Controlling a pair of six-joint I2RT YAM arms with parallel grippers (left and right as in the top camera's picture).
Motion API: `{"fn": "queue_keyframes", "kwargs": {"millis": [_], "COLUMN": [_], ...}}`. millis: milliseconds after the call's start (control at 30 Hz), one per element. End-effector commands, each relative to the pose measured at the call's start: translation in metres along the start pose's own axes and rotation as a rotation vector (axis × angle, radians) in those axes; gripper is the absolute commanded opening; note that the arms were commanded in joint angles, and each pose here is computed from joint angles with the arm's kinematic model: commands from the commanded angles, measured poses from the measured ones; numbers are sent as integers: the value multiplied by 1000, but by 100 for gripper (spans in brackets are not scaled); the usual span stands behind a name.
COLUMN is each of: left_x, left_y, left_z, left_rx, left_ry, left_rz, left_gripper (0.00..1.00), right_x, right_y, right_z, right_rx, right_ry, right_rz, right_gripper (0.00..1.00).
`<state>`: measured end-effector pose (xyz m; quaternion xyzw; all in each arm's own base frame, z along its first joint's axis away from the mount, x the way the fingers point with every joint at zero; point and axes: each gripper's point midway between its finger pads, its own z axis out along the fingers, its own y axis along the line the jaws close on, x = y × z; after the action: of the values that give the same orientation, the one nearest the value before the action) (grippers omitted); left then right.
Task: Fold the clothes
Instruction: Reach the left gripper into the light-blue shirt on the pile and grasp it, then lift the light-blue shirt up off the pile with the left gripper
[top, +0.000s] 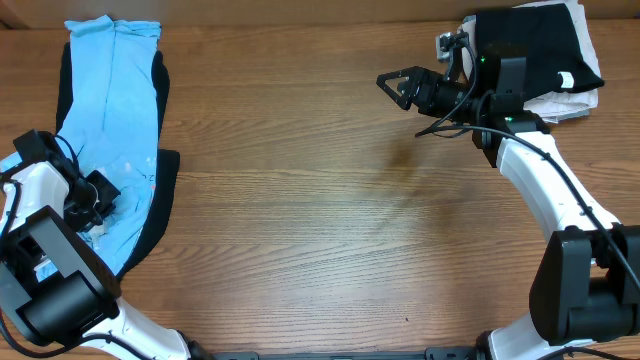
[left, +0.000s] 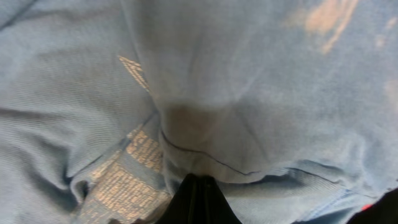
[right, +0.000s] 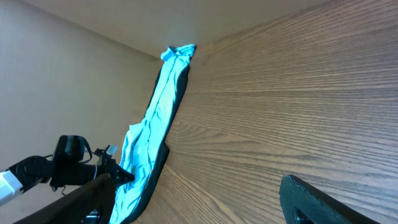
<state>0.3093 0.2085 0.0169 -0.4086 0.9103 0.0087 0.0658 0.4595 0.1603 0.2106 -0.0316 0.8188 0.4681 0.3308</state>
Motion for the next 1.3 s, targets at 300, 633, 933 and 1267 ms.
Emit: {"fn": "queue_keyframes", "kwargs": {"millis": [300,633,933,1267], "left_x": [-44,-54,-14,102], "left_y": [-52,-117,-220,-345], "left_z": [-85,-196,-300,-432], "left_rx": [209,282,457,846], "left_ry": [-55,-184,-369,-622], "left_rz": [57,266,543,902], "left_gripper": [4,4,4,4], "right_x": [-8,-7,-9,-15], "right_y": [4,2,15,39], "right_z": [-2,-9,-28,-98], "right_rx": [4,-13,-12,80], "right_ry": [-15,0,-3,-66], "right_rz": [-15,15,23,-37], "right_gripper": [84,80,75,74]}}
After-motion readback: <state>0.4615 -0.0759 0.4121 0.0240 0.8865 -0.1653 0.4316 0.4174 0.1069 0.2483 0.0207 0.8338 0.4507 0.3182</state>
